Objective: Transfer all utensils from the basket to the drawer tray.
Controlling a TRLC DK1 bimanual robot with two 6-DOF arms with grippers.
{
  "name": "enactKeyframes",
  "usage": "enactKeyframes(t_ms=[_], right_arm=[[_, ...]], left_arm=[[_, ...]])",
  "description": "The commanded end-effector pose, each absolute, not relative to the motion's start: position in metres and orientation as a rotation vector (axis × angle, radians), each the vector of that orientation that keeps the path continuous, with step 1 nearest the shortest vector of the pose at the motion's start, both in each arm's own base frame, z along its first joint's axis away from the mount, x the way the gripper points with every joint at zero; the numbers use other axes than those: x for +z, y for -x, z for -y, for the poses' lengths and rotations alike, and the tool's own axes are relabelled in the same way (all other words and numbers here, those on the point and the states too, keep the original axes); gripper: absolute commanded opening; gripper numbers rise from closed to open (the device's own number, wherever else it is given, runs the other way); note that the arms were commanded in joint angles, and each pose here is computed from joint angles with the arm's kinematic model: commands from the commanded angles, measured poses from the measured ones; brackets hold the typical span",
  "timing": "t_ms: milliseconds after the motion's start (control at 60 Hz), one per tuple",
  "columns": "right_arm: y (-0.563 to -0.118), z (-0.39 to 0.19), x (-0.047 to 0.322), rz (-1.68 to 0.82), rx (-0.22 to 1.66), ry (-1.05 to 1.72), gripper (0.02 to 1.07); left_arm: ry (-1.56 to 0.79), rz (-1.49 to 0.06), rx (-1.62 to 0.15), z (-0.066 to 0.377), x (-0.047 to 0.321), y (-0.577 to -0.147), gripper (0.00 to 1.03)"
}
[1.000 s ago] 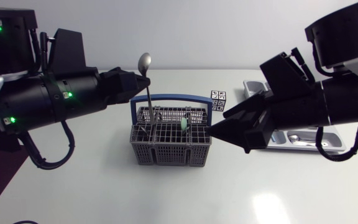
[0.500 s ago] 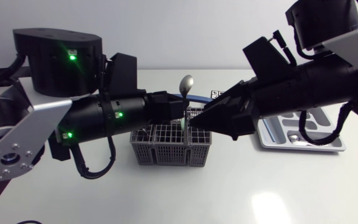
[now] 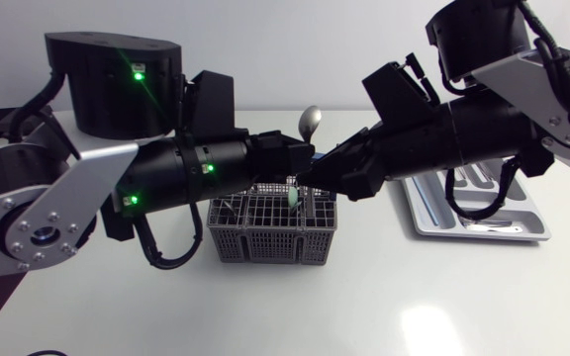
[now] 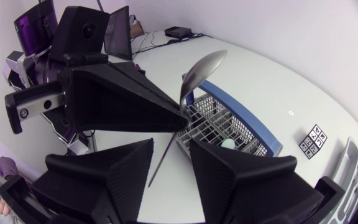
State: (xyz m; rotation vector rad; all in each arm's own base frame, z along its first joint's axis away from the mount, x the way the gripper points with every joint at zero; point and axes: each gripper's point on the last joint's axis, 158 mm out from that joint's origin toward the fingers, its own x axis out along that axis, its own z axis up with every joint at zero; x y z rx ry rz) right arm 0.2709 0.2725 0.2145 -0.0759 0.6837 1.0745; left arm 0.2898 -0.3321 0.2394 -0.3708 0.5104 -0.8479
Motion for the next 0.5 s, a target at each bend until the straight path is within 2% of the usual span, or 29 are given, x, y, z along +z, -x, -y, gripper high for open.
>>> enactKeyframes(t_ms=[0,150,333,417,483], right_arm=[[-0.276,-0.272,0.206,-0.703,1.058,0.067,0.21],[-0.281,-0.27,0.198,-0.723,1.036,0.068,0.08],[-0.283,-0.268,0.189,-0.75,1.027,0.067,0.08],[-0.281,-0.267,0.187,-0.757,1.029,0.069,0.08],[-0.279,-0.266,0.183,-0.767,1.03,0.069,0.08]], left_arm=[[0.409,-0.492,-0.858,0.337,0.251,-0.295,0.04],[0.415,-0.486,-0.849,0.335,0.25,-0.298,0.04],[0.461,-0.466,-0.845,0.331,0.255,-0.301,0.04],[0.492,-0.452,-0.84,0.329,0.26,-0.303,0.13],[0.497,-0.438,-0.839,0.328,0.265,-0.305,0.13]])
